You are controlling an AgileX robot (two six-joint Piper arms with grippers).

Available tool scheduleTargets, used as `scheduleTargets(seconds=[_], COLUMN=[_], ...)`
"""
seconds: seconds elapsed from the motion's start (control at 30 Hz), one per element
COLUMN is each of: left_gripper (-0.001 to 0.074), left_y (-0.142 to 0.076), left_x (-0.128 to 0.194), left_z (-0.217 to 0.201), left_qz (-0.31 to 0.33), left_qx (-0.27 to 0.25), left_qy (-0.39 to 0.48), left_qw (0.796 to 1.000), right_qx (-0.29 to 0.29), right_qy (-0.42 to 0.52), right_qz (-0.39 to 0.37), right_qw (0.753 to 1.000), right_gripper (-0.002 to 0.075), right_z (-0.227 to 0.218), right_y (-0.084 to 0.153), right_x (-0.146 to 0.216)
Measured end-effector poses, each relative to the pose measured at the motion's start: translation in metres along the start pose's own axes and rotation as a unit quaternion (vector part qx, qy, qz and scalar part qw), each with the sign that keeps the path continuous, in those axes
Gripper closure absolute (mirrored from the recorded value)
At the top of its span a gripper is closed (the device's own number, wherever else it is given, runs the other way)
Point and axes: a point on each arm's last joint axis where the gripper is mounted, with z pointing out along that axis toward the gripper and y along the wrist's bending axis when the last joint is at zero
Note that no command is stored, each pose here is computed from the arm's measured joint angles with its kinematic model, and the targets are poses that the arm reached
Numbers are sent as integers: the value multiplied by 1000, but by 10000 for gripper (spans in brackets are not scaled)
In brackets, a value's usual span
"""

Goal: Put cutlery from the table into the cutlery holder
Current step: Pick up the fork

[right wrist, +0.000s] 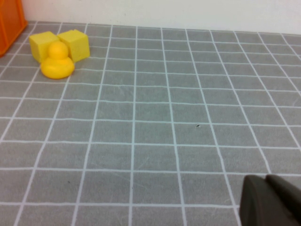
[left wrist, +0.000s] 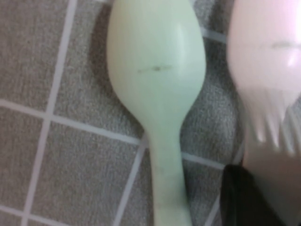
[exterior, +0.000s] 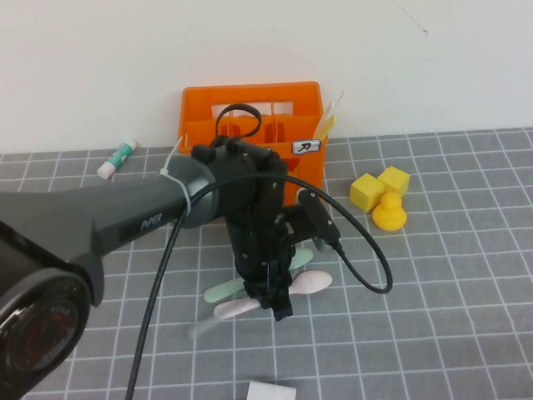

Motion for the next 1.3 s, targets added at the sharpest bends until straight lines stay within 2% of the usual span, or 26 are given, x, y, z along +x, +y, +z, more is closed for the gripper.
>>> scheduleTargets(seconds=[0.3, 0.67, 0.8, 1.03, 1.3], left_gripper=[622, 622, 622, 622, 622], left_y=[-4, -11, -14, -17, -15], left_x=[6, 11, 13, 15, 6], left_z=[-15, -103, -121, -112, -59], left_qz=[-15, -37, -49, -61, -79], left_qx=[9, -47, -56, -26, 29], left_qy=[19, -75, -94, -69, -24], left_qw=[1000, 995, 993, 995, 996], right_qx=[0, 0, 0, 0, 0], right_qy=[0, 0, 0, 0, 0], right_qz=[0, 0, 0, 0, 0], right_qw=[1000, 1000, 1000, 1000, 1000], right_gripper=[729, 729, 729, 729, 729], right_z=[0, 0, 0, 0, 0], right_y=[0, 0, 0, 0, 0], right_x=[0, 0, 0, 0, 0])
